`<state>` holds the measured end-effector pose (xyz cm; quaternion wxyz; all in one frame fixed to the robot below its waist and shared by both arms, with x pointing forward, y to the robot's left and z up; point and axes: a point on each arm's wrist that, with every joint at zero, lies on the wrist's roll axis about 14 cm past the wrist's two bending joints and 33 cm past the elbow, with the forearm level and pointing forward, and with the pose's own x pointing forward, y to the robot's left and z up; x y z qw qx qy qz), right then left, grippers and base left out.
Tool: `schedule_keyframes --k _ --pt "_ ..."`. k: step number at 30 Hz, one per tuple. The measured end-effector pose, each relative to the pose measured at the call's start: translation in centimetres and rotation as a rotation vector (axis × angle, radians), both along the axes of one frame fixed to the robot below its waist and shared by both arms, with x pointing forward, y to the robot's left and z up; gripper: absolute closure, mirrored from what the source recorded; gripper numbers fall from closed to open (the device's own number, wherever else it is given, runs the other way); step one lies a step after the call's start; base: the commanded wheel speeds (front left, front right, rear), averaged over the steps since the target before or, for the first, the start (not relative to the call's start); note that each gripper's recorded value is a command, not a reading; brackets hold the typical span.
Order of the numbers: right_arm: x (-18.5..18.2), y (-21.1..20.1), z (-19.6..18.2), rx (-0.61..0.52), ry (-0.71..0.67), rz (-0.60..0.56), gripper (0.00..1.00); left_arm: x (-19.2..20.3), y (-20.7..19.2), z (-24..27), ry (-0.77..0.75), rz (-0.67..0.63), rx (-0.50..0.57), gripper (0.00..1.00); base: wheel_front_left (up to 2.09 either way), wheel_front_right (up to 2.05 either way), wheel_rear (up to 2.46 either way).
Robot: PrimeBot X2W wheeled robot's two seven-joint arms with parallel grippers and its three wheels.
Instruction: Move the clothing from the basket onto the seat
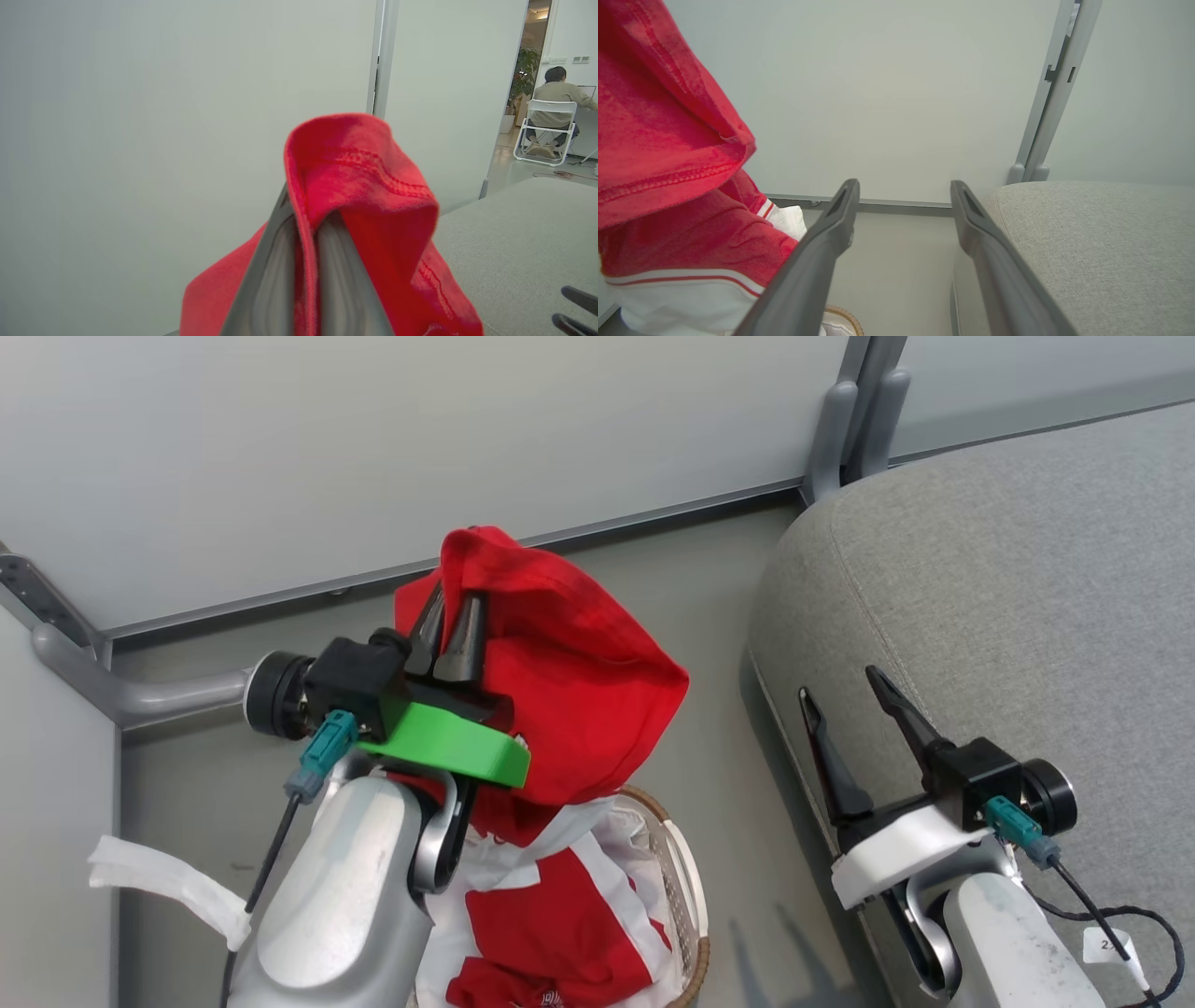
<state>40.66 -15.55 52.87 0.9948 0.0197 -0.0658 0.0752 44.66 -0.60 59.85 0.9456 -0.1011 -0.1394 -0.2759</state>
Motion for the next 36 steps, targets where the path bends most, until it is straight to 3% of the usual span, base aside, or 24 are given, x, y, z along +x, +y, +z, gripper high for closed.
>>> schedule_keyframes --k 8,17,36 --pt "-1.4 3.0 -1.9 -0.028 0.054 0.09 0.0 -0.7 -1.0 3.4 -0.074 -0.032 -0.032 1.0 0.0 0.0 0.0" --pt "-3.2 9.4 -4.3 -0.12 0.114 0.337 0.0 -1.3 -1.4 3.0 -0.054 -0.046 -0.031 1.0 0.0 0.0 0.0" --pt "-0.8 16.6 -1.9 -0.36 0.0 0.656 0.0 -3.2 -2.9 1.7 -0.026 -0.121 0.0 1.0 0.0 0.0 0.0"
